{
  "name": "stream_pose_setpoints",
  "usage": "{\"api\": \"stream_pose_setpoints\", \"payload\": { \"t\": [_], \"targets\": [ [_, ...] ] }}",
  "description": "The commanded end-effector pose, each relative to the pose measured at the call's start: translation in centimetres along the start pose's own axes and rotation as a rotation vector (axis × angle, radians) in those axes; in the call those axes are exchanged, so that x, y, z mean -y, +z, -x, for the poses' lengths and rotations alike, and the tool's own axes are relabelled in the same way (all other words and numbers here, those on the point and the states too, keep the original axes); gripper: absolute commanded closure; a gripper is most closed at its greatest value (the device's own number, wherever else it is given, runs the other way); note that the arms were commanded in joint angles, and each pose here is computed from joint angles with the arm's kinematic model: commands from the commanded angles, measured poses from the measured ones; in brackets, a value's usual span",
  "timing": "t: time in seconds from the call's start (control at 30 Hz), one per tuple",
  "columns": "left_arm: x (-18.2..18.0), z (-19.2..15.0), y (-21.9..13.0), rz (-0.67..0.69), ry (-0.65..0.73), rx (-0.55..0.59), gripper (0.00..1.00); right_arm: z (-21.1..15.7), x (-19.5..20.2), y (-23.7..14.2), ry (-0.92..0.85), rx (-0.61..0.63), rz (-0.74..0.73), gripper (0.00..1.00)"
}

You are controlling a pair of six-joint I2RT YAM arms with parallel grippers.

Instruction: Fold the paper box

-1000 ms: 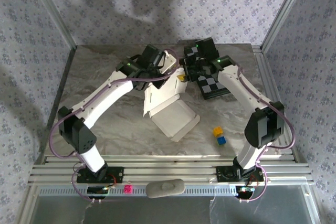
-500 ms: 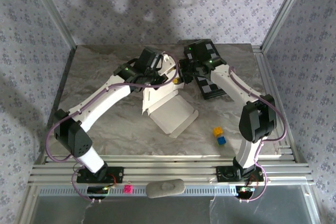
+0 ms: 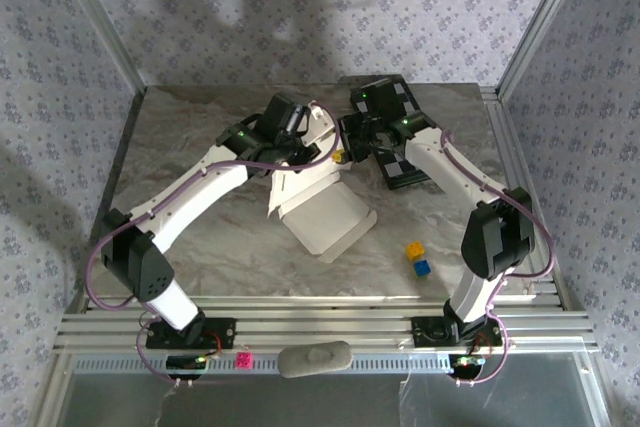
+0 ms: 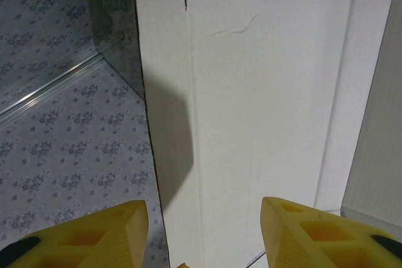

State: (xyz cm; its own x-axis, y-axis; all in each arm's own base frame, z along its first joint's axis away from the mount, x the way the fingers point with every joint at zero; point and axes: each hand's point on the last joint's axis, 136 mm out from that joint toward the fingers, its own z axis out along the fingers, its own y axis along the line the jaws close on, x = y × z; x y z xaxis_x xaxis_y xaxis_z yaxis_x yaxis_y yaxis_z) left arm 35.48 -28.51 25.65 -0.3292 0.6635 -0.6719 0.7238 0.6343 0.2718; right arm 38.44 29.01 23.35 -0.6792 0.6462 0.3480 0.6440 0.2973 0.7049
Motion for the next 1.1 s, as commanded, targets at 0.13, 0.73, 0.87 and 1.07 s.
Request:
{"api": "stream_pose_setpoints", "payload": {
  "t": [0.13, 0.73, 0.87, 1.07],
  "targets": [
    [-0.2, 1.5, -2.3, -0.011, 0.01, 0.081, 1.0, -0.2, -0.5, 0.6, -0.021, -0.006, 0.014, 0.55],
    [-0.3, 0.9, -2.6, 0.002, -0.014, 0.087, 1.0, 0.7, -1.3, 1.3, 0.019, 0.033, 0.047, 1.0],
    [-4.8, 2.5, -5.0, 0.141, -0.298, 0.131, 0.46, 1.8, -1.3, 0.7, 0.054, 0.103, 0.093, 1.0],
    [-11.2, 1.8, -10.5, 0.036, -1.236, 0.171, 0.39, 3.0, -2.5, 1.1, 0.094, 0.137, 0.159, 1.0]
  ]
}}
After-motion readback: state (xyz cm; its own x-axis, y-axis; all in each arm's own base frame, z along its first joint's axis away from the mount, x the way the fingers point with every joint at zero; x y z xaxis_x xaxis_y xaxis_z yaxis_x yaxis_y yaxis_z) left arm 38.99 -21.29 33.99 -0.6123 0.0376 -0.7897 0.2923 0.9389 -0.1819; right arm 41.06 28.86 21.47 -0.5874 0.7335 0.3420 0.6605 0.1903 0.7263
